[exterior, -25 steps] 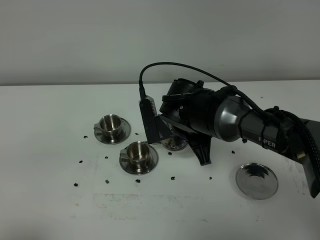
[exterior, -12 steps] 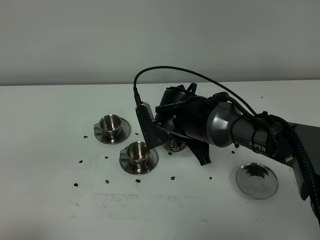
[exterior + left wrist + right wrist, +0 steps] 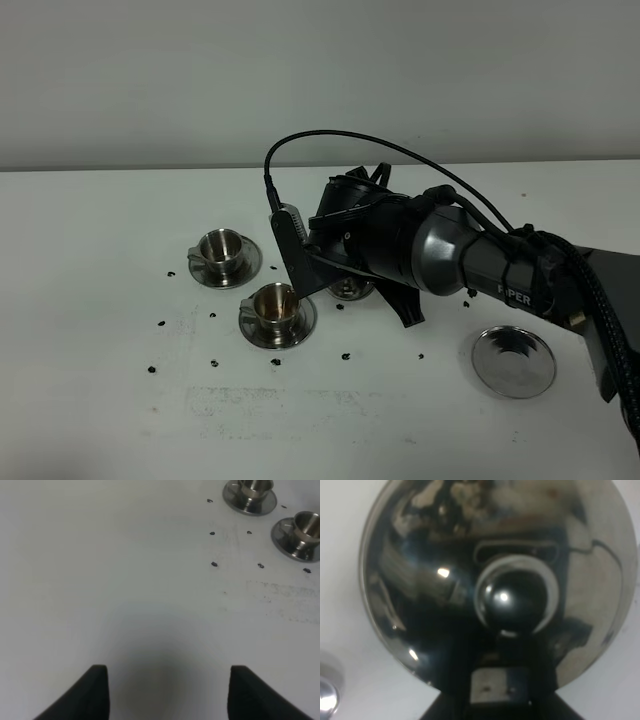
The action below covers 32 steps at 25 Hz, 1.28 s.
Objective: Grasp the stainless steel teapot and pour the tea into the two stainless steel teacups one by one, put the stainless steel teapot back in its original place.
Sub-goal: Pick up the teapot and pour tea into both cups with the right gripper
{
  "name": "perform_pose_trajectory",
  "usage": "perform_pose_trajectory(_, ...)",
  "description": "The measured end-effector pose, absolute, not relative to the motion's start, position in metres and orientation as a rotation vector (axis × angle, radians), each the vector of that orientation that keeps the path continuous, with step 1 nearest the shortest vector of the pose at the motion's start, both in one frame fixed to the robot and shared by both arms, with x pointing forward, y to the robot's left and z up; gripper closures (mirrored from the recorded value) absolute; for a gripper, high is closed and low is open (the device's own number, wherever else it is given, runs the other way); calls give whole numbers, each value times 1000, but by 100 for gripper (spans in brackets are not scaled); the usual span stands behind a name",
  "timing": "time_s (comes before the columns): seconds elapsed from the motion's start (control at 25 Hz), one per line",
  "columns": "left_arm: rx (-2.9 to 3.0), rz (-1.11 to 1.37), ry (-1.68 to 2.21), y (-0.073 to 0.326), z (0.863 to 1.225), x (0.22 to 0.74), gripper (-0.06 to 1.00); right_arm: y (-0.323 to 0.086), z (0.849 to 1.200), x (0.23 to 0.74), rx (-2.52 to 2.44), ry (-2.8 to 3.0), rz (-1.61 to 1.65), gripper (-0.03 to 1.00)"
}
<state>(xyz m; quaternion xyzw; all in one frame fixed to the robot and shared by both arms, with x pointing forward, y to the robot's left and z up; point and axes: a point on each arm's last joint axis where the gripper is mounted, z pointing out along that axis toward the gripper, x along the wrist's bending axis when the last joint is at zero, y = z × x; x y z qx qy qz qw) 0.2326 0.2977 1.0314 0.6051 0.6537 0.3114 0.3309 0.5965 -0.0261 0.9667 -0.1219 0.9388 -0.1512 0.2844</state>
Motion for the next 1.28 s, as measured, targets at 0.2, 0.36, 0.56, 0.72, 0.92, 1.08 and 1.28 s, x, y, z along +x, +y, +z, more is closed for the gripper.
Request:
perform_pose_trajectory(0.2, 1583, 815, 1708, 298, 1031, 233, 44, -26, 967, 597, -344, 2508, -413, 77)
perform_pose_trajectory(0.36, 1583, 815, 1708, 298, 1031, 233, 44, -26, 967, 597, -350, 2506, -417, 77)
perform_pose_trajectory(0.56, 1583, 815, 1708, 298, 1031, 233, 44, -25, 967, 596, -359, 2503, -418, 77)
perform_pose_trajectory(0.72, 1583, 815, 1708, 298, 1031, 233, 44, -23, 967, 595, -374, 2496, -422, 77)
perform_pose_trajectory(0.92, 1583, 815, 1708, 298, 1031, 233, 44, -23, 968, 595, -385, 2482, -433, 77)
perform_pose_trajectory(1.08, 1583, 815, 1708, 298, 1031, 233, 44, -23, 968, 596, -391, 2478, -438, 77)
perform_pose_trajectory(1.28, 1583, 815, 1708, 298, 1031, 233, 44, -23, 969, 596, -406, 2472, -446, 77)
